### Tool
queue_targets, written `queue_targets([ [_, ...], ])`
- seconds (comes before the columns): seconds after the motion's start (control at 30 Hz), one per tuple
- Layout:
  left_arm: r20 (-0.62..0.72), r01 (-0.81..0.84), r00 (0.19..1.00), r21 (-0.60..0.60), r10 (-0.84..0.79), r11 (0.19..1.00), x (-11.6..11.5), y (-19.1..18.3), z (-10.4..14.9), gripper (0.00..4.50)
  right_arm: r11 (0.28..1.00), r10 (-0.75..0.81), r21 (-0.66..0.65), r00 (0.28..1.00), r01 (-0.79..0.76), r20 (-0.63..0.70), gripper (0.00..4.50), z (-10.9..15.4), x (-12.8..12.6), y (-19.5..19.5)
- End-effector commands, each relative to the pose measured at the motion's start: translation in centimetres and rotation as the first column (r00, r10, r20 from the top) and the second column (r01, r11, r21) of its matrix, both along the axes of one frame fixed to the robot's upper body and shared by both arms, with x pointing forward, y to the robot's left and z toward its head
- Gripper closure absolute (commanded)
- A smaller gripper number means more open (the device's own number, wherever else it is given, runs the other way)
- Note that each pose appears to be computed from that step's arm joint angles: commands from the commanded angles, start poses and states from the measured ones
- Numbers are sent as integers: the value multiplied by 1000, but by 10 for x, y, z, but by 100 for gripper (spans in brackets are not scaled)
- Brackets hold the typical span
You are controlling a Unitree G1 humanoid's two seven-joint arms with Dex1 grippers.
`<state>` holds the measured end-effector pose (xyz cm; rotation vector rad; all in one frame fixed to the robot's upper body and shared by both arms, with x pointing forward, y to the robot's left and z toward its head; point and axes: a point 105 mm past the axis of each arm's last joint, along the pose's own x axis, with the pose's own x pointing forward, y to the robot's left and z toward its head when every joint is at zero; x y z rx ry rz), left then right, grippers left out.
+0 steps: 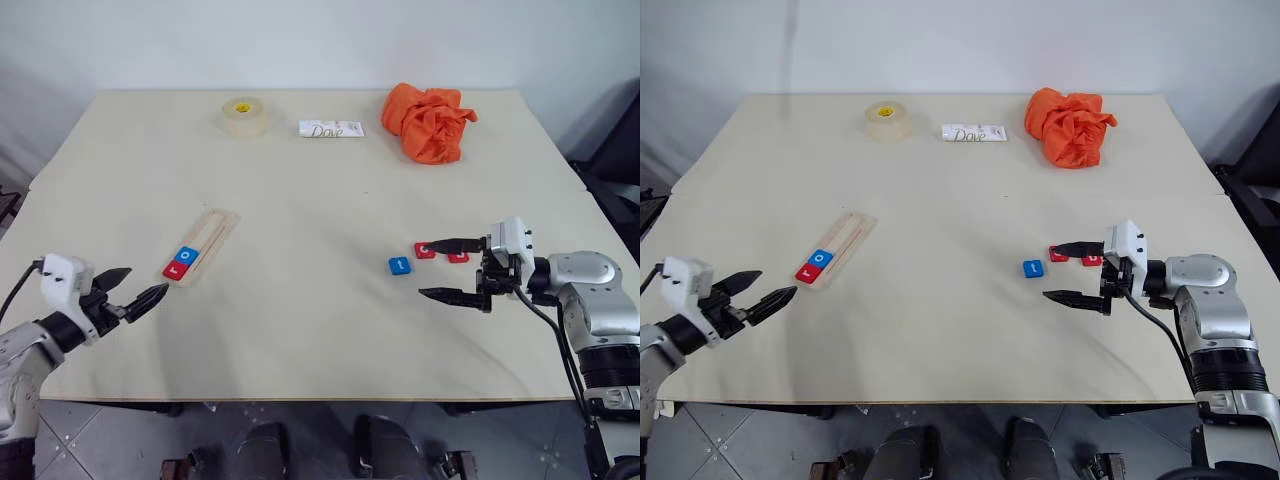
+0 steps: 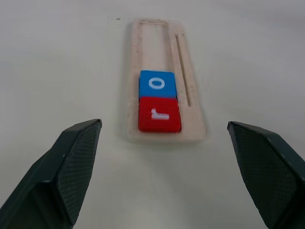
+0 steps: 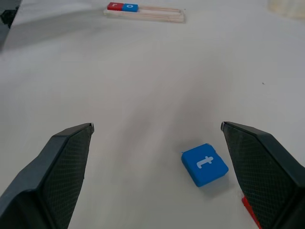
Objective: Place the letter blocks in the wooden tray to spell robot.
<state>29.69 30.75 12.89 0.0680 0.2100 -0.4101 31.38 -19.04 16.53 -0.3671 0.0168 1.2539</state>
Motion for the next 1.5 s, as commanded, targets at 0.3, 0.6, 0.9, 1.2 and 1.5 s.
queue_targets([
  [0.3, -64, 6, 998, 40, -4, 999, 30, -3, -11, 0, 1000, 9, 16, 999, -10, 31, 2, 9, -12, 2],
  [0.6, -87, 57, 995, 77, -50, 995, 42, -17, -17, 0, 1000, -1, 25, 1000, 1, 31, 2, 8, -11, 3],
  [0.9, -169, 36, 985, 76, -22, 996, 43, -20, -35, 0, 999, -11, 32, 999, 10, 36, 2, 7, -7, 3],
  [1.2, -196, 2, 981, 41, 6, 999, 37, -29, -36, 0, 999, -14, 35, 999, 12, 44, 2, 9, -5, 5],
  [1.5, -230, -63, 971, 27, 68, 998, 31, -25, -46, 0, 999, -8, 31, 999, 7, 45, 2, 8, -2, 7],
])
